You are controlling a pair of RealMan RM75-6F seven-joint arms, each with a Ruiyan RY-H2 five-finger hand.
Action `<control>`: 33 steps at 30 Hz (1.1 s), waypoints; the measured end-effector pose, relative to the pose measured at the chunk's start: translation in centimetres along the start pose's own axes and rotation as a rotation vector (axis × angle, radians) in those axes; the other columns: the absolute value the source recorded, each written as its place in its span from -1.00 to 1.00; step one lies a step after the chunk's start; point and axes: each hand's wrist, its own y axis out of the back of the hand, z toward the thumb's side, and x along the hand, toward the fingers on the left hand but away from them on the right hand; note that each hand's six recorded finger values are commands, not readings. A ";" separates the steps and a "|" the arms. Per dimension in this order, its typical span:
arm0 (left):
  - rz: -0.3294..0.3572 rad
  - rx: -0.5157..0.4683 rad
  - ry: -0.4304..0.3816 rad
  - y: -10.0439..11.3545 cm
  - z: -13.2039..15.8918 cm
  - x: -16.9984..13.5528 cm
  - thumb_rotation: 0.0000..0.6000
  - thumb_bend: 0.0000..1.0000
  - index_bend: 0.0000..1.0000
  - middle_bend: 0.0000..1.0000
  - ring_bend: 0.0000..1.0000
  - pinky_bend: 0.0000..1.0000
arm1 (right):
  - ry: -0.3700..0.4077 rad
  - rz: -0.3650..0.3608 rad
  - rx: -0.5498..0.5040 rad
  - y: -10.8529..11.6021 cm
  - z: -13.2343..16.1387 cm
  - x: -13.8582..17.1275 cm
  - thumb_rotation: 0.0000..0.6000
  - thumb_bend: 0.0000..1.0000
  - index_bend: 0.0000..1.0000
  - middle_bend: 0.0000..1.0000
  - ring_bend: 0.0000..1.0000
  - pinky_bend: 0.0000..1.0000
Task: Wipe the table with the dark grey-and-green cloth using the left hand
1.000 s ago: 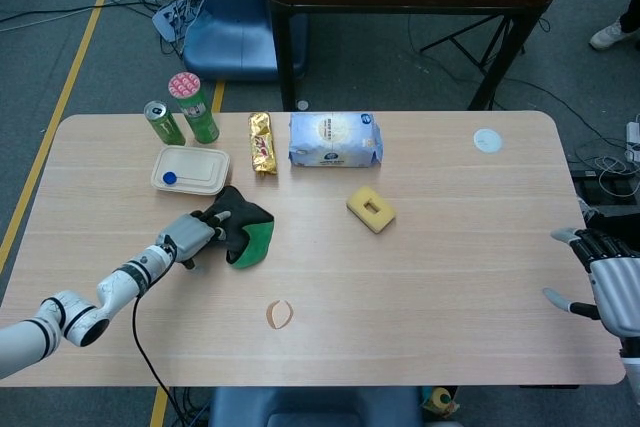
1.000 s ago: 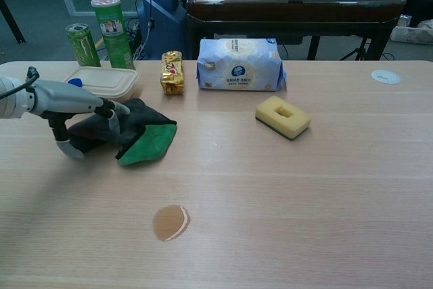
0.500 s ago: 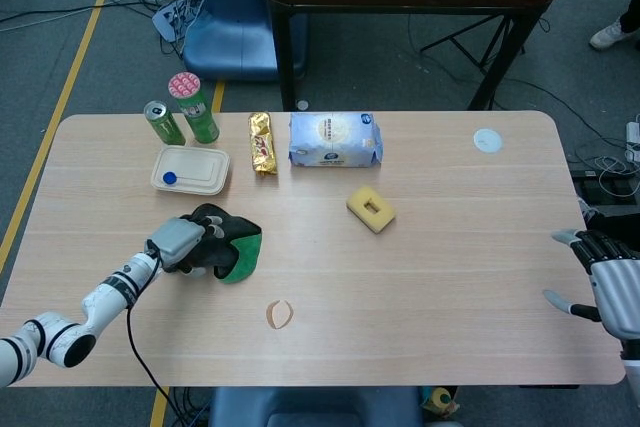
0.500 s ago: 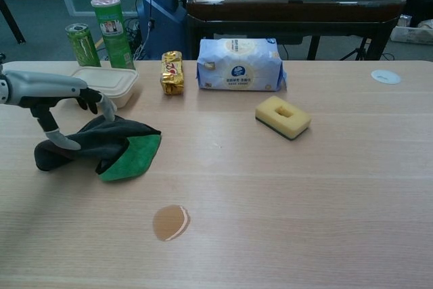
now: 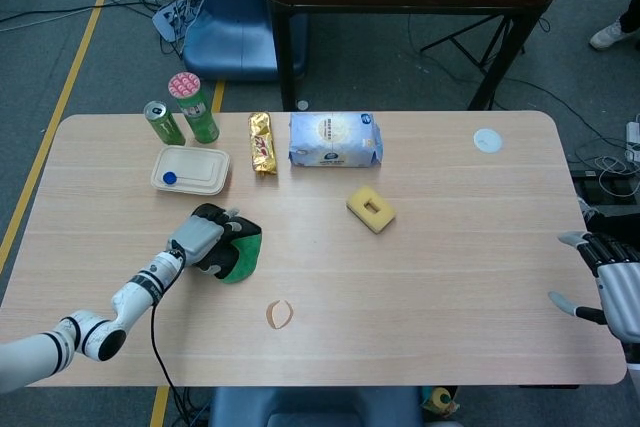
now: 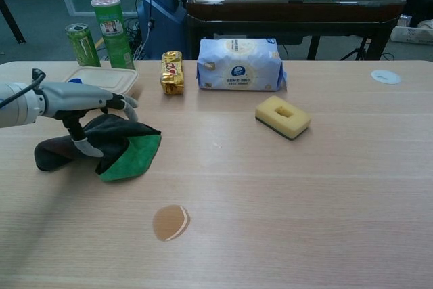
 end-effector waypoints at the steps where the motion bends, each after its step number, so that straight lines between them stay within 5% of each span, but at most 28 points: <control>1: -0.004 0.018 0.002 -0.3 0.0 0.2 1.00 -0.66 -0.58 -0.97 -0.97 -0.67 | -0.001 0.000 0.000 0.0 0.0 0.0 1.00 -0.80 -0.46 -0.44 -0.55 -0.42; 7: -0.042 0.073 0.014 -1.9 -0.5 0.6 1.00 -0.66 -0.38 -0.97 -0.93 -0.64 | -0.010 0.001 0.001 0.0 -0.2 0.1 1.00 -0.80 -0.46 -0.44 -0.55 -0.42; 10: -0.049 0.065 0.018 -2.3 -0.7 0.6 1.00 -0.66 -0.20 -0.94 -0.77 -0.37 | -0.007 0.002 0.001 0.0 -0.1 0.1 1.00 -0.80 -0.46 -0.44 -0.54 -0.42; 15: -0.038 0.034 0.017 -2.6 -1.0 0.6 1.00 -0.66 0.10 -0.56 -0.37 0.27 | -0.002 0.000 0.004 0.1 0.1 0.1 1.00 -0.80 -0.46 -0.44 -0.54 -0.42; 18: -0.029 0.012 0.018 -2.7 -1.3 0.7 1.00 -0.66 0.17 -0.44 -0.25 0.43 | -0.003 0.000 0.004 0.1 0.1 0.1 1.00 -0.80 -0.46 -0.44 -0.54 -0.42; 23: -0.022 -0.013 0.031 -2.8 -2.2 0.9 1.00 -0.66 0.34 0.05 0.12 0.77 | -0.003 -0.003 0.006 0.2 0.1 0.1 1.00 -0.80 -0.46 -0.44 -0.54 -0.42; 33: -0.008 -0.032 0.045 -2.6 -3.6 -0.2 1.00 -0.32 0.46 0.33 0.38 1.00 | 0.006 -0.004 0.004 0.2 0.4 -0.1 1.00 -0.80 -0.46 -0.44 -0.54 -0.42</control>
